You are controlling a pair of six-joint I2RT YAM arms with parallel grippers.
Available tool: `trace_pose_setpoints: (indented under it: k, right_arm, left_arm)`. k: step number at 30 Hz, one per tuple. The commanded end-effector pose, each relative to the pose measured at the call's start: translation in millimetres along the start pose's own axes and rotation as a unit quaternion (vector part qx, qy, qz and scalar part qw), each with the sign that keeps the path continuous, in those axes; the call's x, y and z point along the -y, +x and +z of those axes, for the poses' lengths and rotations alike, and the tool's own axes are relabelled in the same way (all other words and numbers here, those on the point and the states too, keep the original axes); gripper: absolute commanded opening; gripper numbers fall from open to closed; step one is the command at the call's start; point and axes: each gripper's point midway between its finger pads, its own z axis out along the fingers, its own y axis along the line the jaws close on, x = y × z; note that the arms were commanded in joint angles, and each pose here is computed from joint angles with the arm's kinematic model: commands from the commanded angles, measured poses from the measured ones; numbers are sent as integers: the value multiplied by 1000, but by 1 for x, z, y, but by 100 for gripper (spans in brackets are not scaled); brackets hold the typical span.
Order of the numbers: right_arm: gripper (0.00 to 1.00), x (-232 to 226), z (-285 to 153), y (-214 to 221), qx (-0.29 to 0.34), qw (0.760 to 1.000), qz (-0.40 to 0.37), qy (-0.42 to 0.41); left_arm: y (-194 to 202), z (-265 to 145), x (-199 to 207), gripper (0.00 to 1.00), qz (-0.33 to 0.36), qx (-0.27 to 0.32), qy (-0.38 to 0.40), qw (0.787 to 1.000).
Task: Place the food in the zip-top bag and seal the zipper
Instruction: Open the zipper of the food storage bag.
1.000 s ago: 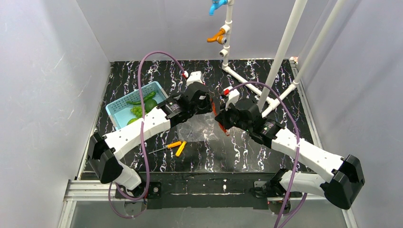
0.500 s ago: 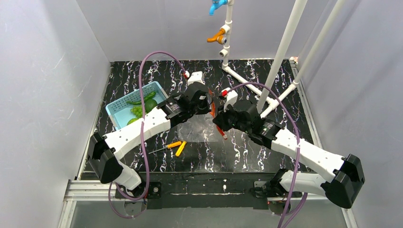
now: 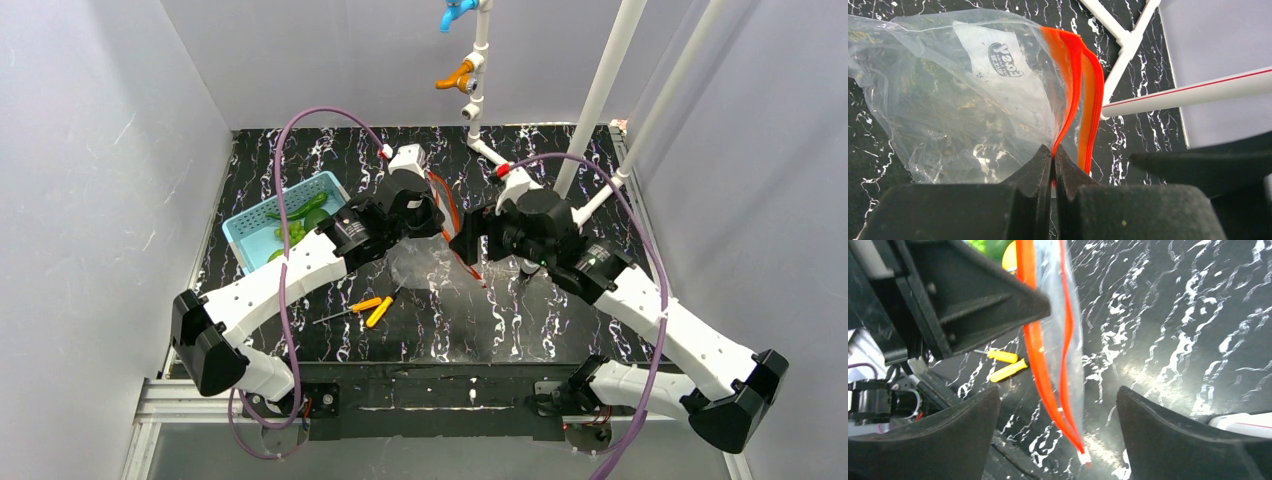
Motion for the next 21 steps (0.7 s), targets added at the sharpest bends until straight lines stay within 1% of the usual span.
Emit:
trace_pose_setpoints:
  k: [1, 3, 6, 7, 9, 11, 13, 15, 19, 21]
  right_arm:
    - [97, 5, -13, -31, 10, 999, 29, 28]
    - [97, 6, -12, -35, 0, 999, 23, 36]
    - [93, 16, -5, -36, -8, 997, 24, 70]
    - [90, 19, -3, -36, -9, 997, 25, 77]
    - [79, 19, 2, -34, -11, 997, 20, 73]
    - [71, 20, 9, -29, -18, 997, 17, 74]
    - [59, 26, 14, -24, -28, 996, 14, 88]
    - [52, 28, 17, -20, -35, 995, 11, 92]
    - [50, 16, 28, -11, -46, 997, 11, 55]
    - [50, 16, 36, -4, -55, 997, 12, 54]
  left_arm:
    - [-7, -17, 6, 0, -14, 5, 20, 1000]
    - [-6, -19, 8, 0, -20, 2, 24, 1000]
    - [-7, -22, 12, 0, -26, -2, 32, 999]
    - [-8, -23, 13, 0, -29, -3, 33, 999]
    - [-9, -24, 14, 0, -32, -5, 33, 999]
    - [-10, -26, 17, 0, -36, -7, 36, 999]
    - [-11, -27, 18, 0, -39, -9, 37, 999]
    - [-11, -28, 20, 0, -43, -12, 38, 998]
    - [-11, -29, 21, 0, -53, -15, 40, 998]
    - [-11, -29, 23, 0, -55, -17, 44, 997]
